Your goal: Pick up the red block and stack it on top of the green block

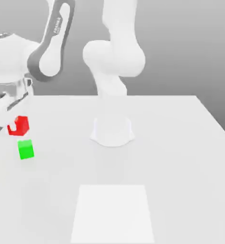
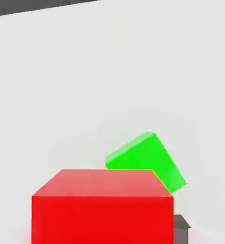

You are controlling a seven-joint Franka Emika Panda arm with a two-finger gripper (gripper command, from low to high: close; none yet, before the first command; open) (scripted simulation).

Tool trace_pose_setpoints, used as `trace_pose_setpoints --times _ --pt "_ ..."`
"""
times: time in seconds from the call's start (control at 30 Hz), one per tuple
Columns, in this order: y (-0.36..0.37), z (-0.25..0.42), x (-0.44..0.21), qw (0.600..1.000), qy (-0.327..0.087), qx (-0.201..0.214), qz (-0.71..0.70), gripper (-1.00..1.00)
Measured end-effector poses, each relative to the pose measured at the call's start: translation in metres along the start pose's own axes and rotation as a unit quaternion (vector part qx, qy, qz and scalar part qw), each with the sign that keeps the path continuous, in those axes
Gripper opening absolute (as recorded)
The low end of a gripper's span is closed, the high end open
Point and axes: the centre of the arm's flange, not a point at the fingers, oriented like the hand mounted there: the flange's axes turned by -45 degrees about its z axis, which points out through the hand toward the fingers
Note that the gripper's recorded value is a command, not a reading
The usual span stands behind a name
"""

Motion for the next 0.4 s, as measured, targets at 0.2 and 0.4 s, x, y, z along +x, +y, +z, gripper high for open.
trace_pose_setpoints --times 0.2,0.4 --pt "0.000 0.032 0.003 1.000 -0.002 0.003 0.008 -1.00" --pt "0.003 0.058 0.000 1.000 0.000 0.000 0.007 1.00"
